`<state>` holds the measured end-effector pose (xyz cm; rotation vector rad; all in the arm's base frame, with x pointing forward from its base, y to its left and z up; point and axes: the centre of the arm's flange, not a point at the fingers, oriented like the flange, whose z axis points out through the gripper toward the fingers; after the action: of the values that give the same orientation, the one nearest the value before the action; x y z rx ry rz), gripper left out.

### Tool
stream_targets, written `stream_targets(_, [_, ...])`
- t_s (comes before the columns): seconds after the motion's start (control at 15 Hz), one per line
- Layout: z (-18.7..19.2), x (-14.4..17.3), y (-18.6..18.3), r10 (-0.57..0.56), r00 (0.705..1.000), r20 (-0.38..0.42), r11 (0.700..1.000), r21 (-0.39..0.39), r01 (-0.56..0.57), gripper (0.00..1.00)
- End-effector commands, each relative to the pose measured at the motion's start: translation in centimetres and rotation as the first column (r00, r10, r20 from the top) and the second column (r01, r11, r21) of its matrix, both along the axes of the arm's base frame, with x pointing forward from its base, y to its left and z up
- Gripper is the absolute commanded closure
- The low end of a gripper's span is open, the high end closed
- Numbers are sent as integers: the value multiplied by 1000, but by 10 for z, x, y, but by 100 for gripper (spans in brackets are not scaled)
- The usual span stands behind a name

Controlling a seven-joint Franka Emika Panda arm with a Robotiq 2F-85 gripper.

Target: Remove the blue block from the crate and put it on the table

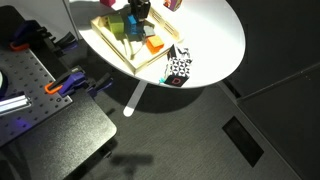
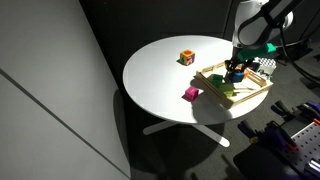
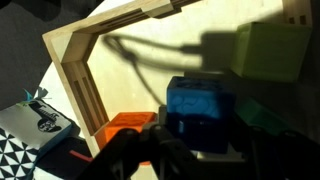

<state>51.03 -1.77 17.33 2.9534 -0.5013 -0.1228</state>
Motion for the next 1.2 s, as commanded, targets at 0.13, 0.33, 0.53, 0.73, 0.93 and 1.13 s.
stream_targets(0.13, [32,10,-31,-78,997,25,997,-5,78,68])
stream_targets(0.33, [38,25,-51,-135,989,63,991,-8,136,68])
stream_targets(0.53, [45,43,-67,-186,977,109,982,-7,188,68])
stream_targets(0.73, [48,60,-80,-232,961,152,972,-7,236,68])
stream_targets(0.93, [45,78,-89,-275,942,194,959,-13,282,68])
stream_targets(1.13, [37,96,-96,-314,923,221,946,-12,325,68])
